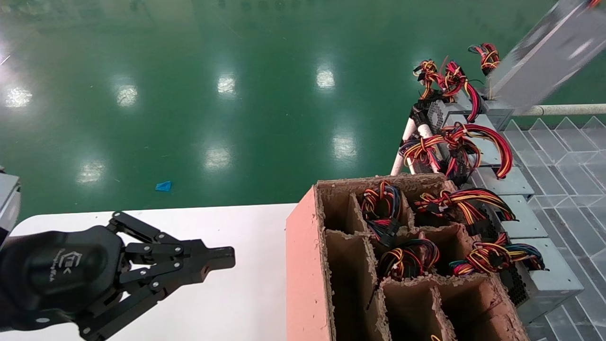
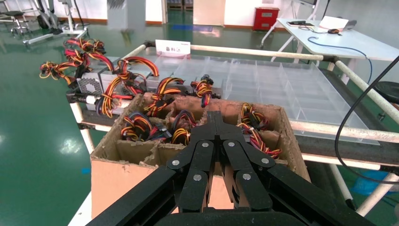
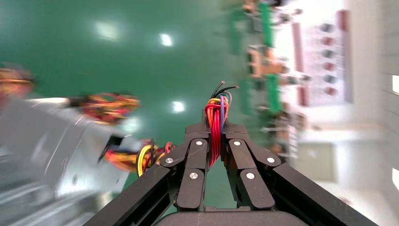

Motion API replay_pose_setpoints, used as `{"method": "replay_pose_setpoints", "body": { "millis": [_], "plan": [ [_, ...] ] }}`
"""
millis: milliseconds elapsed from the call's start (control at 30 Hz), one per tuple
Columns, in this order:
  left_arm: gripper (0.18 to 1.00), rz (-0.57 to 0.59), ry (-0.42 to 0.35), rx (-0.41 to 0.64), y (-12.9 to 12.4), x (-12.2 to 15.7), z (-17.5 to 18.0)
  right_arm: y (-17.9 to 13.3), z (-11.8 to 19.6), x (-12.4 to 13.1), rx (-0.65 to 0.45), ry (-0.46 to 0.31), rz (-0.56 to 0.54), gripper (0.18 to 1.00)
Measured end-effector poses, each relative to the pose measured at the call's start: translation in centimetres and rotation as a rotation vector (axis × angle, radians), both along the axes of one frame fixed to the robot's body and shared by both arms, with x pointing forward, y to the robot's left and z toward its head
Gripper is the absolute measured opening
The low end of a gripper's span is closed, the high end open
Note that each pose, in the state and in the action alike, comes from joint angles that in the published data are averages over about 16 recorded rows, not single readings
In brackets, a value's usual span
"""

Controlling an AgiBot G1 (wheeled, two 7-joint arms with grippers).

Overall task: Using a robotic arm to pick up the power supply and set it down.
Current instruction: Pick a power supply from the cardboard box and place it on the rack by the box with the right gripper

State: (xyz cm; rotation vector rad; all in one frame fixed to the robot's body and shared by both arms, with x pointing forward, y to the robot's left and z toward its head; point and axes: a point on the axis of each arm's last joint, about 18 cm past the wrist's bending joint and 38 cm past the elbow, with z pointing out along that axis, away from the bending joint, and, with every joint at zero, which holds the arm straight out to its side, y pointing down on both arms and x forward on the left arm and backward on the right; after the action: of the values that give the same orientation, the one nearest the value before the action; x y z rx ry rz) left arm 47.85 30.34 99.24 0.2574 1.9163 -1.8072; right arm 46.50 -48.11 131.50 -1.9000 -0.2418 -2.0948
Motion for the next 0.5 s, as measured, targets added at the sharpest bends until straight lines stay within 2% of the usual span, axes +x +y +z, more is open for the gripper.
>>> {"method": "replay_pose_setpoints", "body": {
  "millis": [233,500],
  "plan": [
    [0.191,0.000,0.000,0.000,0.0,0.0,0.0,-2.7,-0.8,1.5,0.055,-0.017,-0.092,0.208],
    [0.191,0.000,0.000,0.000,0.0,0.0,0.0,-6.3,-5.2,3.8,0.104,0.071,-0.185,0.208]
  ]
}}
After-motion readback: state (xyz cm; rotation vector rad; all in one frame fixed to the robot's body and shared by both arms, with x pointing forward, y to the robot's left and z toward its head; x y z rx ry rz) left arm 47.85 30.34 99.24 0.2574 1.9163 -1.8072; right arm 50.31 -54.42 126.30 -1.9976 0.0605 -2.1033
